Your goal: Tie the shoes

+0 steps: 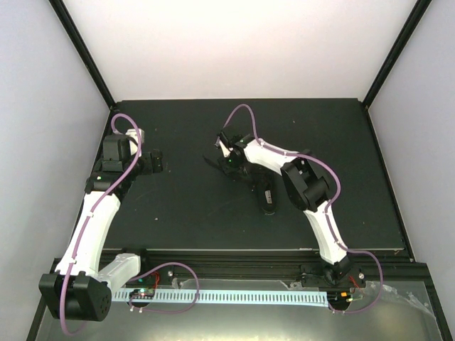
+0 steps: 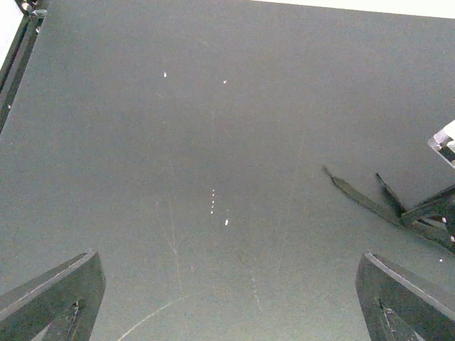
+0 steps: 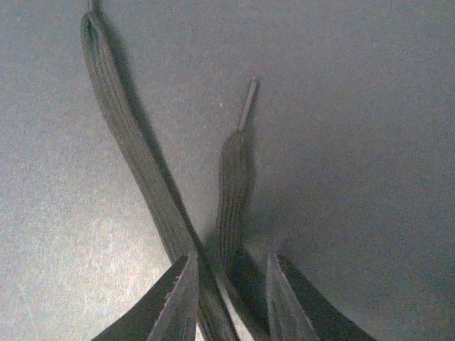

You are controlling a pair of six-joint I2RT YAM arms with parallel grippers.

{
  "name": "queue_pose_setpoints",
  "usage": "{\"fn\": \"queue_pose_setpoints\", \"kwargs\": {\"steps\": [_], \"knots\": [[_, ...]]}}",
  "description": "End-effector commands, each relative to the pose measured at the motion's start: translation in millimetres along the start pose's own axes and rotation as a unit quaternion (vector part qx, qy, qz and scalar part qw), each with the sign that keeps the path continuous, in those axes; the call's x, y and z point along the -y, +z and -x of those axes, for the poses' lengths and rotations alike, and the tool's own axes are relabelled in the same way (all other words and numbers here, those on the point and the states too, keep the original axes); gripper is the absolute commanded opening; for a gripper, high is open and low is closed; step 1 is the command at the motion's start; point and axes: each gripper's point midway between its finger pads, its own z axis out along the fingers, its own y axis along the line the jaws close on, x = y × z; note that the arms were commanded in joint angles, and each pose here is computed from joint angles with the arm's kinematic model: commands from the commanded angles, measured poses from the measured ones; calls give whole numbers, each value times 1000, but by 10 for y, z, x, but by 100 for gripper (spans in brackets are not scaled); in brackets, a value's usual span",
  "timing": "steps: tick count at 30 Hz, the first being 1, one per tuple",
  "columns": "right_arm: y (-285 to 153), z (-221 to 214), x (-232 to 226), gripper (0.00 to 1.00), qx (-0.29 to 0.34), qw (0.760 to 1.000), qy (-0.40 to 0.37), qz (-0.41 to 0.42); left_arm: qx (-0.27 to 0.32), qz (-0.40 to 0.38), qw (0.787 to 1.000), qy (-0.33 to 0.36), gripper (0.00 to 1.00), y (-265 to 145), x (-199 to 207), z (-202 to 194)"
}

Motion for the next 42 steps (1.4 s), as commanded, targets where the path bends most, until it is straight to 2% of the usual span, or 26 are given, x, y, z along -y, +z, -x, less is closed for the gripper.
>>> {"fn": "queue_pose_setpoints", "kwargs": {"steps": [1, 5, 9, 12, 15, 18, 21, 24, 28, 31, 33, 36, 37, 38, 40, 41, 42], "knots": [[91, 34, 29, 28, -4, 1000, 4, -16, 8, -7, 1000, 4, 99, -5, 22, 44], [125, 48, 28, 21, -3, 1000, 9, -16, 8, -7, 1000, 4, 99, -5, 21, 43], [80, 96, 31, 3, 5, 1000, 14, -17, 8, -7, 1000, 3, 99, -5, 19, 45], [-62, 198, -6, 2, 24, 1000, 17, -12, 8, -7, 1000, 4, 99, -5, 20, 46], [-416, 391, -40, 2, 64, 998, 23, -8, 8, -6, 1000, 4, 99, -7, 16, 46], [-958, 547, 7, 2, 120, 992, 32, -22, 7, -3, 1000, 4, 99, 0, 6, 38], [-1560, 516, 206, 2, 180, 981, 58, -54, 6, 1, 1000, 4, 99, 4, -8, 34], [-1969, 212, 593, 2, 217, 967, 113, -77, 6, 3, 1000, 4, 99, 8, -14, 34], [-2288, -463, 1329, 1, 241, 937, 224, -118, 4, -1, 1000, 4, 99, 19, -2, 26], [-2258, -1028, 1761, 2, 234, 911, 306, -149, 1, -11, 1000, 3, 99, 22, 34, 28], [-2147, -1357, 1885, 2, 223, 899, 343, -155, 1, -23, 1000, 2, 99, 23, 79, 37], [-2077, -1631, 1975, 2, 220, 883, 377, -172, -5, -50, 999, 2, 99, 66, 205, 11], [-2086, -1683, 1994, 9, 217, 879, 384, -179, -7, -63, 998, 4, 99, 61, 270, 21], [-2152, -1700, 2004, 23, 220, 877, 384, -189, -16, -77, 997, 5, 99, 57, 334, -5], [-2405, -1591, 1971, 59, 264, 878, 351, -188, -24, -105, 994, 5, 99, -17, 444, 15], [-2576, -1501, 1936, 70, 297, 879, 325, -185, -19, -112, 994, 10, 99, -60, 468, 43], [-2734, -1406, 1886, 76, 326, 881, 295, -178, -11, -111, 994, 19, 99, -92, 468, 71]]}}
